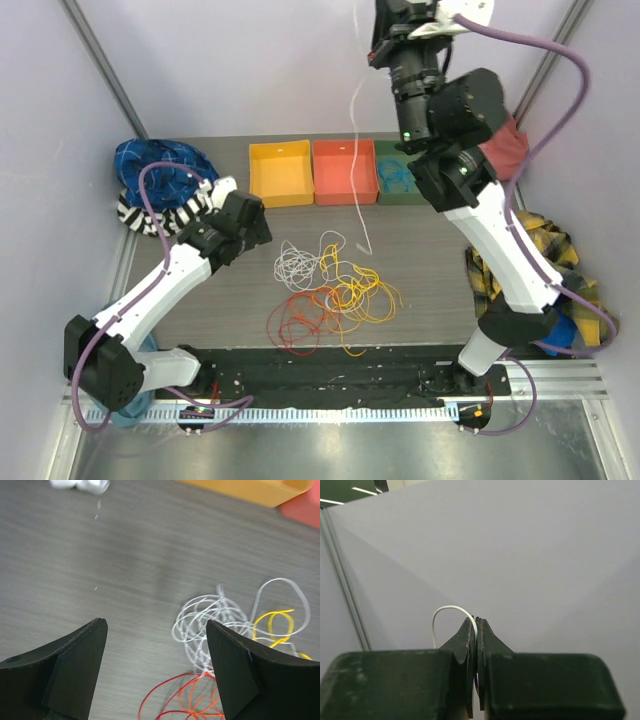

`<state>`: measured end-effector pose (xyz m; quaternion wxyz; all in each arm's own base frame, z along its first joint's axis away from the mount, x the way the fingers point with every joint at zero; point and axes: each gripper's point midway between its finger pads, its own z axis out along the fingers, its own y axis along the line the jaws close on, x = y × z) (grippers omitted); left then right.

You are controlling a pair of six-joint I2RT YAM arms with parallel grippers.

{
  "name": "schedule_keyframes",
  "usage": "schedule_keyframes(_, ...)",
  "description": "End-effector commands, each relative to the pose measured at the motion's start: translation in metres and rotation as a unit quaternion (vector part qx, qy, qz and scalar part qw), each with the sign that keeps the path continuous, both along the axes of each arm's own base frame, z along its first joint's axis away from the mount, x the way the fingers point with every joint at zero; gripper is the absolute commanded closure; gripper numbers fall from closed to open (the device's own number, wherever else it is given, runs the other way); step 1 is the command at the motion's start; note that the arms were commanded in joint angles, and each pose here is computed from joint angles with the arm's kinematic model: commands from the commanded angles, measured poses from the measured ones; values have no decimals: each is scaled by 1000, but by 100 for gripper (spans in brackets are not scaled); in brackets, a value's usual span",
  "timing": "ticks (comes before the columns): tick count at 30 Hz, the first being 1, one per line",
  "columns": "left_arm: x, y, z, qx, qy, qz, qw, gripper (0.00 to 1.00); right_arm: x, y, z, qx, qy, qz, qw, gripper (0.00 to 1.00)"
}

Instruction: Untangle the cables

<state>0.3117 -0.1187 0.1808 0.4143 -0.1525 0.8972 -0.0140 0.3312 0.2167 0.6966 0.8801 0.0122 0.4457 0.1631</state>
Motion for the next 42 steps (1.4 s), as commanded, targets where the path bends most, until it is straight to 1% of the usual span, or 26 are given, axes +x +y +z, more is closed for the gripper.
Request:
schedule_keyframes(1, -19, 9, -24, -40, 28, 20, 999, 16, 39, 21, -31, -11, 30, -14, 999, 99)
schedule_keyframes(2, -26, 11, -35, -43, 37, 21, 998, 16, 48, 19, -35, -4, 35, -18, 999, 99)
schedule_keyframes(4, -31, 6, -41, -61, 41, 13, 997, 17, 66, 23, -47, 3, 45, -21, 999, 99)
schedule_keyframes(6, -36, 4, -48, -72, 48, 13, 996, 17, 81, 20, -52, 25, 53, -17, 998, 99)
schedule_keyframes(11, -47, -9, -61, -111, 73, -1, 991, 19, 122, 41, -80, 46, 76, 18, 996, 99)
schedule_keyframes(12, -51, -10, -68, -117, 81, 1, 990, 19, 124, 46, -78, 49, 71, 30, 996, 99)
schedule_keyframes(14, -53, -15, -70, -133, 82, -3, 988, 20, 133, 50, -81, 62, 71, 44, 995, 99)
schedule_keyframes(18, -61, -14, -78, -151, 83, 5, 985, 20, 164, 67, -106, 76, 73, 53, 993, 99)
schedule_keyframes(19, -66, -12, -87, -153, 89, 12, 984, 20, 170, 72, -112, 74, 73, 58, 993, 99)
schedule_keyframes(21, -67, -14, -85, -172, 76, 14, 982, 22, 181, 75, -120, 83, 69, 64, 992, 99)
schedule_keyframes(22, -68, -15, -86, -181, 74, 15, 981, 22, 194, 85, -139, 76, 79, 64, 992, 99)
schedule_keyframes(24, -73, -15, -93, -191, 73, 16, 979, 23, 206, 90, -152, 77, 85, 65, 991, 99)
schedule_keyframes(25, -74, -16, -94, -193, 73, 14, 978, 23, 216, 96, -169, 72, 96, 64, 991, 99)
schedule_keyframes(28, -78, -15, -103, -191, 84, 15, 978, 23, 232, 100, -194, 71, 114, 57, 989, 99)
schedule_keyframes(29, -79, -15, -105, -189, 87, 13, 978, 23, 240, 103, -209, 65, 126, 52, 989, 99)
schedule_keyframes(35, -75, -14, -109, -176, 89, 11, 980, 24, 271, 84, -261, 63, 166, -5, 984, 99)
schedule_keyframes(39, -72, -17, -111, -171, 95, 7, 981, 24, 298, 47, -302, 80, 209, -60, 973, 99)
schedule_keyframes(40, -71, -17, -112, -169, 100, 8, 981, 24, 308, 31, -313, 89, 220, -77, 968, 99)
schedule_keyframes(41, -71, -19, -112, -170, 101, 6, 980, 24, 313, 25, -319, 88, 229, -84, 966, 99)
schedule_keyframes(42, -71, -20, -114, -171, 105, 6, 980, 24, 320, 22, -337, 78, 247, -90, 962, 99)
